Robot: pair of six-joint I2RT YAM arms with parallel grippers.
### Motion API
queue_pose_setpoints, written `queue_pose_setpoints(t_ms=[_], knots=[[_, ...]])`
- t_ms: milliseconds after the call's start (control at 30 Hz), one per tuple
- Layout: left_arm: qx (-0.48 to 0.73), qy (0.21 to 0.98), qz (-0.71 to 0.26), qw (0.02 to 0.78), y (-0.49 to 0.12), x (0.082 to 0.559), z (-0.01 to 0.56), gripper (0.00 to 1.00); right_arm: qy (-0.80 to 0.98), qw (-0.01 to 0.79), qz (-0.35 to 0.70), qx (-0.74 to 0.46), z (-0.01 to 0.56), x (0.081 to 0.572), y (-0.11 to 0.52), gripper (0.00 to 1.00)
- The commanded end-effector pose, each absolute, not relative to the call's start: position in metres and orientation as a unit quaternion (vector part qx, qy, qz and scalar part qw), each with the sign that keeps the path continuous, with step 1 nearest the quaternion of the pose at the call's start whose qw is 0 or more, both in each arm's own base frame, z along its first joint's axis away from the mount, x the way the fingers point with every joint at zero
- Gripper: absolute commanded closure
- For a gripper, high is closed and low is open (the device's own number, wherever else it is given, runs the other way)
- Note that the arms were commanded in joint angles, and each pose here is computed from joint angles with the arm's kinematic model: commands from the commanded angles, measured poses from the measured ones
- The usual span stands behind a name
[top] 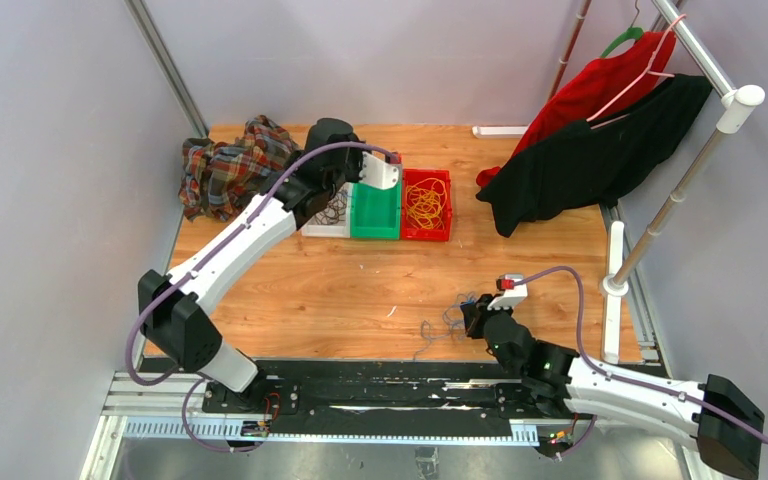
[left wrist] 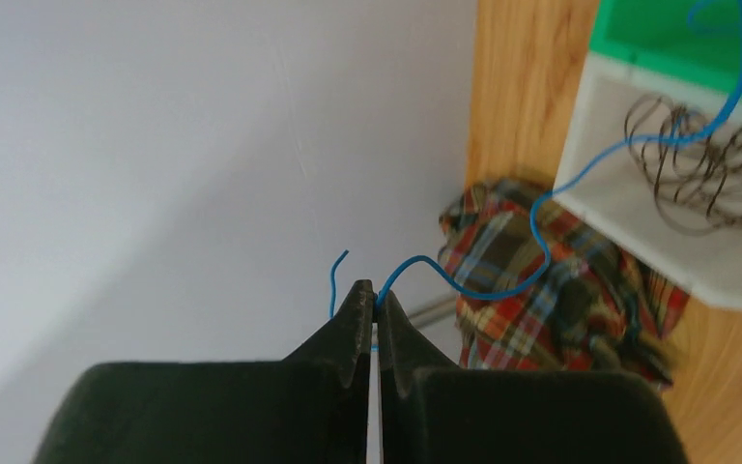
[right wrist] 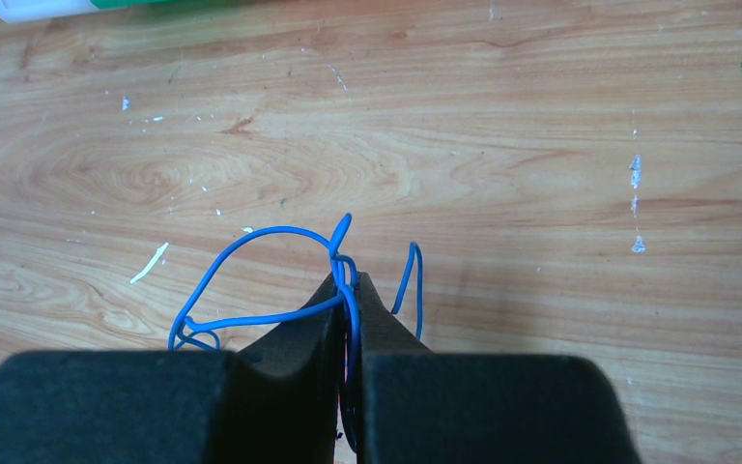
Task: Untangle the cables
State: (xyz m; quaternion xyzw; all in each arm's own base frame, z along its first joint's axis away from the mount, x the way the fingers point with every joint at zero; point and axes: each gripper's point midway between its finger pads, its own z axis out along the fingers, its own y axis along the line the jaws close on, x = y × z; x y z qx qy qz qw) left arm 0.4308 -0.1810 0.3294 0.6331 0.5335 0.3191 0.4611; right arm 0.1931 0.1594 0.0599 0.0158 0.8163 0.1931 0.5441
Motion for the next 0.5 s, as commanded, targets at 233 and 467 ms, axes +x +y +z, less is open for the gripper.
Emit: queue_pose_setpoints(t_ms=[233,467], knots=[[0.496,0.541,0.525,0.431,-0.057,0.471,0.454,1.00,0.811,0.556,0.179,0.033,0.066,0.198,0.149,0.98],[0.441,0.539,0.455,0.555,-0.075,0.446,0.520,1.00,0.809,0.557,0.185,0.036,0.067,0.199,0.152,0.98]])
